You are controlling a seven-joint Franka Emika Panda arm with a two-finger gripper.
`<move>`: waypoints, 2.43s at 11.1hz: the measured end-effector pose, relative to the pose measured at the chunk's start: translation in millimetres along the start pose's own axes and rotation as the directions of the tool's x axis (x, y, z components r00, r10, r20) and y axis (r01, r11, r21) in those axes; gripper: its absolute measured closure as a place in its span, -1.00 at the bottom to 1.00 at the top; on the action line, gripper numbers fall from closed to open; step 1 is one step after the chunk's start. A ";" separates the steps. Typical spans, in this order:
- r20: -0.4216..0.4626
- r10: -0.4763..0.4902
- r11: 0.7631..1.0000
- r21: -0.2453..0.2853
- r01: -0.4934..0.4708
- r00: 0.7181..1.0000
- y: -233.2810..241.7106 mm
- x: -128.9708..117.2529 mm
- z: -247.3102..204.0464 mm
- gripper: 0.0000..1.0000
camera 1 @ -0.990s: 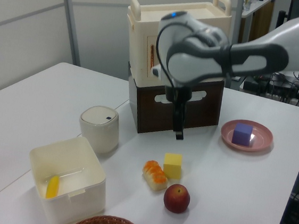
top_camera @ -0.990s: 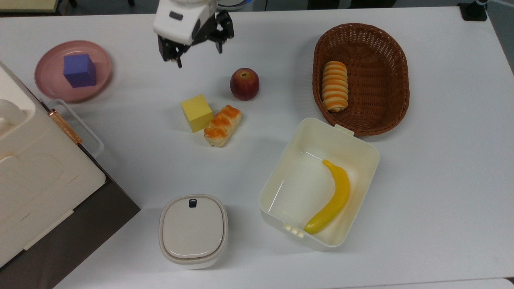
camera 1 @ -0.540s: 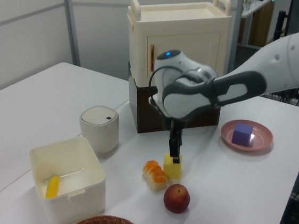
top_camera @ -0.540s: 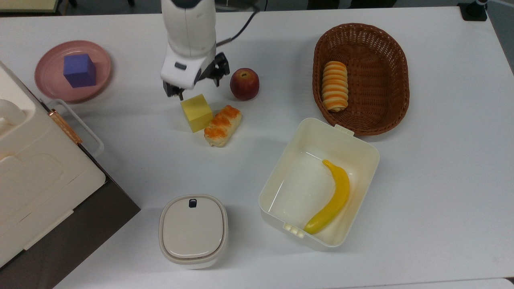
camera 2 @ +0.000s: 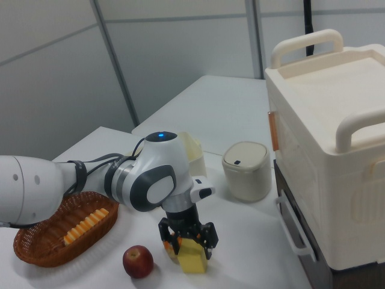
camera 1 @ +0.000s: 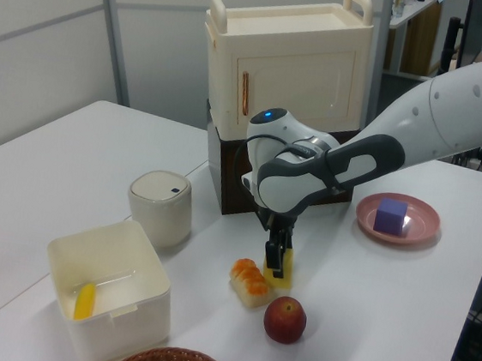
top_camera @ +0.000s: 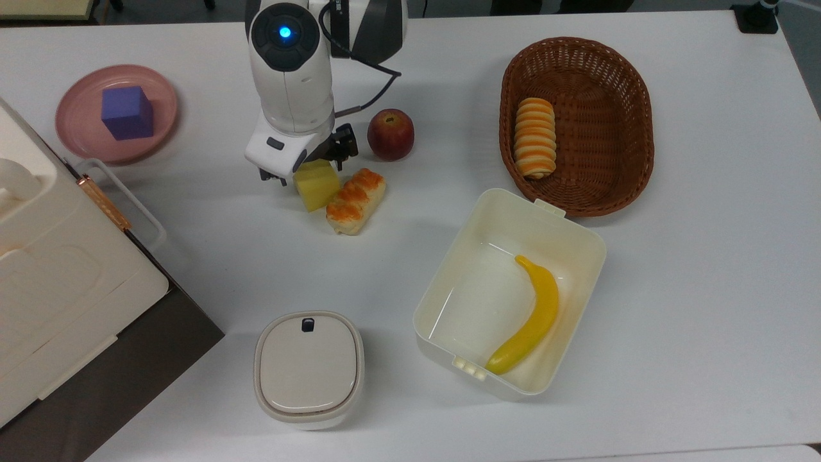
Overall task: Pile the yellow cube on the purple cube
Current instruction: 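Lift the yellow cube and carry it over the purple cube on the pink plate, then lower the yellow cube onto the purple cube and open the gripper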
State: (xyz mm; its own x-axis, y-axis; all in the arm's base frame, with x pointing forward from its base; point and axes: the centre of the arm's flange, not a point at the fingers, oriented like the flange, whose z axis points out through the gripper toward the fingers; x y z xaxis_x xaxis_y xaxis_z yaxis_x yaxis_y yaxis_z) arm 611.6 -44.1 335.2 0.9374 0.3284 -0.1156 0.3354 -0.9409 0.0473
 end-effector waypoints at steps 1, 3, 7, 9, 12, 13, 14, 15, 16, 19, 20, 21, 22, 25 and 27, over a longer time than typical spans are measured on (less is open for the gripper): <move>-0.028 0.041 0.999 -0.008 -0.041 0.999 1.1 4.7 2.7 -0.92; -0.058 0.105 0.994 -0.012 -0.106 0.993 2.1 11.7 12.4 -0.40; -0.069 0.153 0.988 -0.014 -0.154 0.986 20.3 4.1 -4.0 -0.17; -0.052 0.208 0.978 -0.009 -0.208 0.977 47.9 -18.7 -34.4 -0.17; -0.058 0.305 0.952 -0.007 -0.306 0.951 96.9 -62.5 -73.7 -0.17; -0.061 0.319 0.947 -0.007 -0.320 0.946 114.8 -76.6 -76.7 -0.17; -0.058 0.318 0.948 -0.006 -0.319 0.946 134.4 -91.8 -74.6 -0.17; -0.051 0.310 0.950 -0.004 -0.311 0.949 153.7 -108.0 -69.9 -0.17; -0.041 0.293 0.956 0.000 -0.293 0.955 174.3 -127.3 -63.2 -0.17; -0.015 0.229 0.973 0.018 -0.229 0.973 230.8 -191.1 -43.3 -0.17; -0.014 0.206 0.978 0.020 -0.206 0.978 240.3 -203.4 -41.2 -0.17; -0.017 0.191 0.981 0.019 -0.191 0.981 245.7 -210.0 -40.5 -0.17; -0.022 0.183 0.983 0.015 -0.183 0.983 249.0 -212.7 -39.7 -0.17; -0.046 0.147 0.989 -0.006 -0.147 0.988 252.8 -208.6 -35.3 -0.17; -0.046 0.121 0.993 -0.007 -0.121 0.992 254.7 -206.3 -27.3 -0.17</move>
State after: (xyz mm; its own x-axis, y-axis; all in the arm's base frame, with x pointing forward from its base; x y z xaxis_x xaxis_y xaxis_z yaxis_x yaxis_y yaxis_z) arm 506.2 -349.3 398.2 0.9744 0.2159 -0.0634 0.2200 -0.9731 0.0679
